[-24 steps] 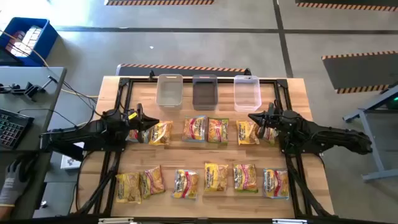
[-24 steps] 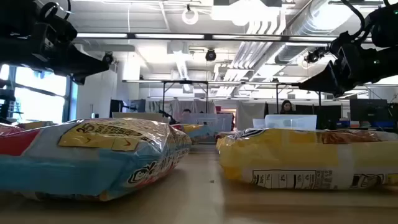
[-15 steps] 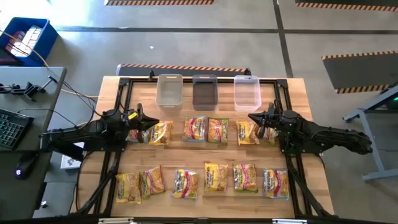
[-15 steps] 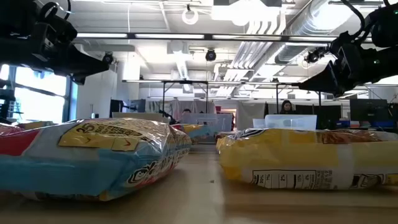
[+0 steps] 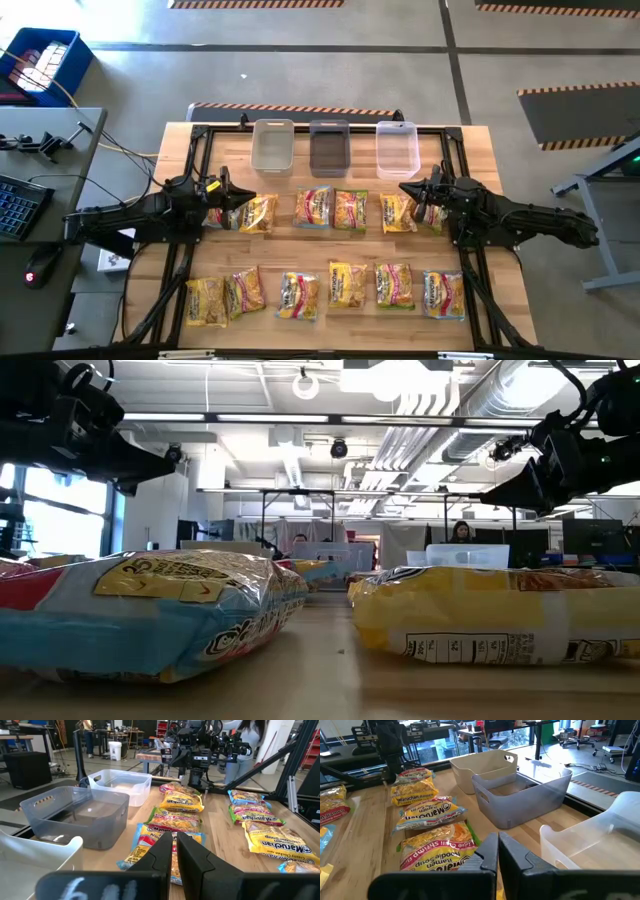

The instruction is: Sort Maruchan noodles

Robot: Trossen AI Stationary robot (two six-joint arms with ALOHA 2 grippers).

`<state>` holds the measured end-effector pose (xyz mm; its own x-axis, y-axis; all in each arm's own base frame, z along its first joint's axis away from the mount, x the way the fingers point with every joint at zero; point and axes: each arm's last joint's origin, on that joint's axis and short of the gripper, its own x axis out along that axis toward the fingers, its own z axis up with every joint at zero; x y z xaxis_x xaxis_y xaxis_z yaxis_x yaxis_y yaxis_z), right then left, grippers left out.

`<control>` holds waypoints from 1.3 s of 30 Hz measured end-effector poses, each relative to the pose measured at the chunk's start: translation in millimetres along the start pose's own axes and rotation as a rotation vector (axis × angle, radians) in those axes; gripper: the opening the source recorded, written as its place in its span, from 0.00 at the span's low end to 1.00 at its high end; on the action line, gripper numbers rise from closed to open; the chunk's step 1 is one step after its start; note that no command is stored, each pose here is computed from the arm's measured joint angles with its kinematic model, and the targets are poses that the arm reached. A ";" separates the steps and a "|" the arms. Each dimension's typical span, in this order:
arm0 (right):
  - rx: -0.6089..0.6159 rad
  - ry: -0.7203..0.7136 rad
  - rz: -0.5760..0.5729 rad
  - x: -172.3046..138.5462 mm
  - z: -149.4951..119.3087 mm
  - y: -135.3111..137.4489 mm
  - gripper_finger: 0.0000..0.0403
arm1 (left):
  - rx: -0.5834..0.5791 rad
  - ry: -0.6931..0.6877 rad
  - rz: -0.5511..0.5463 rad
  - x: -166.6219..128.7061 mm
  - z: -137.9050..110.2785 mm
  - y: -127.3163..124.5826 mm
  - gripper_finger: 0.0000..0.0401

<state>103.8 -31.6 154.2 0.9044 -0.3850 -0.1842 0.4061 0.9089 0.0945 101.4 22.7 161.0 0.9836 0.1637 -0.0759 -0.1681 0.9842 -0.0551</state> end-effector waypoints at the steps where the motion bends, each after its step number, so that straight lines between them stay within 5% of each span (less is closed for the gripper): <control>1: 0.000 0.000 0.000 0.0 0.0 0.0 0.00 | 0.000 0.000 0.000 0.0 0.0 0.0 0.04; 22: 0.000 0.000 0.000 0.0 0.0 0.0 0.00 | 0.057 -0.086 0.006 -0.4 8.4 -0.2 0.04; 39: 0.000 0.000 0.000 0.0 0.0 0.0 0.00 | -0.092 -0.275 -0.033 -2.5 26.9 -1.8 0.04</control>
<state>103.8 -31.6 154.3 0.9044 -0.3852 -0.1838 0.4063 0.9089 0.0944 101.0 22.3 188.1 0.9675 0.1562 0.1990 -0.1288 0.9812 -0.1438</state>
